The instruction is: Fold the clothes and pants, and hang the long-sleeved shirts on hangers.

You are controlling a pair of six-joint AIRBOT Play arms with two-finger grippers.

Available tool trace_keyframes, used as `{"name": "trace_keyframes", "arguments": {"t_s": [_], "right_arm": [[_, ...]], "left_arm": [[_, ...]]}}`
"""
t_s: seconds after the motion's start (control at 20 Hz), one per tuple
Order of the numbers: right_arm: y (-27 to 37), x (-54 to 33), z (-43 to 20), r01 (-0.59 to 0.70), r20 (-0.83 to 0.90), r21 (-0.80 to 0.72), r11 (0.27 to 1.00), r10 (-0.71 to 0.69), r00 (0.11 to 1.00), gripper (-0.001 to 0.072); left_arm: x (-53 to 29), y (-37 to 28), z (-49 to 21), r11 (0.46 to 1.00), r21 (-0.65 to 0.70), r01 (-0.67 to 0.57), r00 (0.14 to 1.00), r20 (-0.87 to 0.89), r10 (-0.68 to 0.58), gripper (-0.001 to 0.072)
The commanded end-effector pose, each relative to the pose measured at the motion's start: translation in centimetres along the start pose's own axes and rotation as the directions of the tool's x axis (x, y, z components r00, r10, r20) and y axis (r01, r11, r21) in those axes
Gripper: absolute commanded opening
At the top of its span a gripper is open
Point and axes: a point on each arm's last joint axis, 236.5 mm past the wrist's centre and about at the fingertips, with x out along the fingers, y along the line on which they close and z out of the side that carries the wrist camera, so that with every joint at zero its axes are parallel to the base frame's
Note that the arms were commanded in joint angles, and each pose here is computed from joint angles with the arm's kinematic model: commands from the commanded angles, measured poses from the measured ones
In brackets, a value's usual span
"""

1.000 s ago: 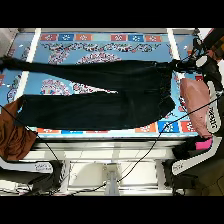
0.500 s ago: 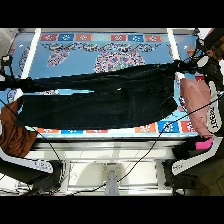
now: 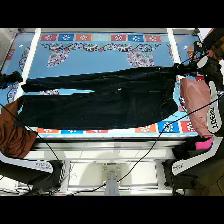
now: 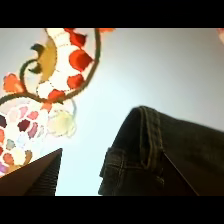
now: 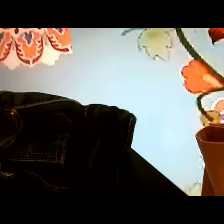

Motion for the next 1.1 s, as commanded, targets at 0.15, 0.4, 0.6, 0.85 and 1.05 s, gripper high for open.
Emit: {"name": "trace_keyframes", "arguments": {"t_s": [0.15,0.4,0.6,0.85,1.05], "right_arm": [[-0.3,0.0,-0.9,0.014,-0.038,-0.041,0.999,-0.015,0.999,0.0033],[-0.3,0.0,-0.9,0.011,-0.039,-0.060,0.998,-0.013,0.999,0.0033],[0.1,0.0,-1.1,-0.005,-0.047,-0.048,0.999,0.003,0.999,0.0034],[0.2,0.0,-1.6,-0.011,-0.067,-0.045,0.999,0.008,0.998,0.0034],[0.3,-0.1,-1.9,-0.015,-0.079,-0.043,0.999,0.012,0.997,0.0034]], "left_arm": [[3.9,-2.5,-2.0,0.933,-0.340,0.120,0.992,-0.005,-0.129,0.0696],[5.9,-3.6,-4.2,0.886,-0.442,0.142,0.982,-0.047,-0.181,0.0697],[6.2,-4.9,-4.8,0.917,-0.364,0.162,0.978,-0.063,-0.197,0.0695],[6.0,-7.0,-1.7,0.958,-0.212,0.194,0.981,0.033,-0.191,0.0380],[3.4,-7.3,6.7,0.967,-0.175,0.187,0.948,0.289,-0.131,0.0036]]}}
